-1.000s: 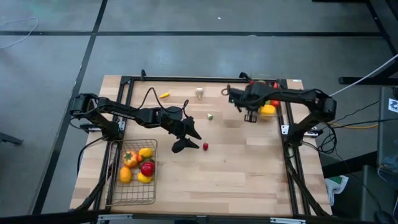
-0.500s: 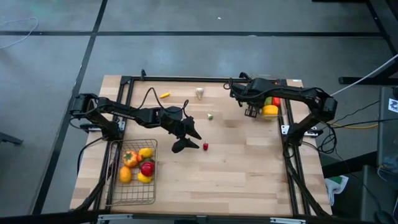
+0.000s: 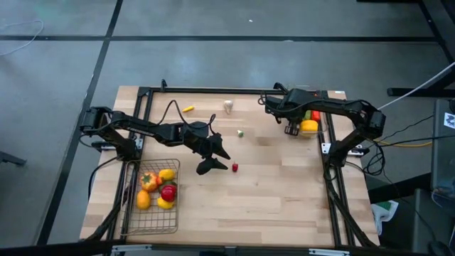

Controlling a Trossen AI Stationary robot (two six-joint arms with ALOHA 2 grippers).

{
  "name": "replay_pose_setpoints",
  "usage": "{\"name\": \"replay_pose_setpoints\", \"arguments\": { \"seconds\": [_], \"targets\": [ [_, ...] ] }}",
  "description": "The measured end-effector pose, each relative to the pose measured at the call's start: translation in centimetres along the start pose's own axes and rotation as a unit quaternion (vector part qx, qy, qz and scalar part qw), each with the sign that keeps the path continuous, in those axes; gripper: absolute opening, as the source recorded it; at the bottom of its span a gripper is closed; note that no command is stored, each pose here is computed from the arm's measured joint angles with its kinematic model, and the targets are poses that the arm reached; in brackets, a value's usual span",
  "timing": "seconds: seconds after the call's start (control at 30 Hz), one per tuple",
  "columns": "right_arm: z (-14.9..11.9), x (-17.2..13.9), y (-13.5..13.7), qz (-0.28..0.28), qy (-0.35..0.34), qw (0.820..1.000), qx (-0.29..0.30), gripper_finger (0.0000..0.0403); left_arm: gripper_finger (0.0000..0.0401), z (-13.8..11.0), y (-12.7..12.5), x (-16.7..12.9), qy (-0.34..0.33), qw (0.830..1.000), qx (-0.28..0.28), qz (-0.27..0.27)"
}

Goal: Sort produce into baskets
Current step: Put the green chili pepper into the transparent bin, then put the green mushroom into the transparent bin

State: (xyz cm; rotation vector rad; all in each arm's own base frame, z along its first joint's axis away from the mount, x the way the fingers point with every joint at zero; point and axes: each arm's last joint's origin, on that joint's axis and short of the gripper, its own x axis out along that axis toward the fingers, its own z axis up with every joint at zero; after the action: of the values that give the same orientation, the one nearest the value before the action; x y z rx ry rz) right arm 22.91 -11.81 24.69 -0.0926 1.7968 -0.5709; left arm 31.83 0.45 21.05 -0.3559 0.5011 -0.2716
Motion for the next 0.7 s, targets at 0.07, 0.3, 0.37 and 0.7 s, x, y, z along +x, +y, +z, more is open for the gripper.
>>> {"name": "replay_pose_setpoints", "arguments": {
  "seconds": [0.07, 0.3, 0.37, 0.7],
  "targets": [
    [0.0, 0.0, 0.05, 0.009, 0.0, 1.0, 0.0, 0.0008, 0.0237, 0.0, 0.0, 0.0, 0.0, 1.0, 0.0, 0.0],
    [0.06, -0.01, 0.19, 0.034, -0.005, 0.999, 0.003, 0.0087, 0.0237, 0.0, 0.0, 0.0, 0.0, 1.0, 0.0, 0.0],
    [0.1, -0.01, 0.17, 0.031, -0.007, 0.999, 0.005, 0.0112, 0.0237, 0.0, 0.0, 0.0, 0.0, 1.0, 0.0, 0.0],
    [0.15, -0.01, 0.17, 0.031, -0.009, 0.999, 0.006, 0.0179, 0.0237, 0.0, 0.0, 0.0, 0.0, 1.0, 0.0, 0.0]
  ]
}}
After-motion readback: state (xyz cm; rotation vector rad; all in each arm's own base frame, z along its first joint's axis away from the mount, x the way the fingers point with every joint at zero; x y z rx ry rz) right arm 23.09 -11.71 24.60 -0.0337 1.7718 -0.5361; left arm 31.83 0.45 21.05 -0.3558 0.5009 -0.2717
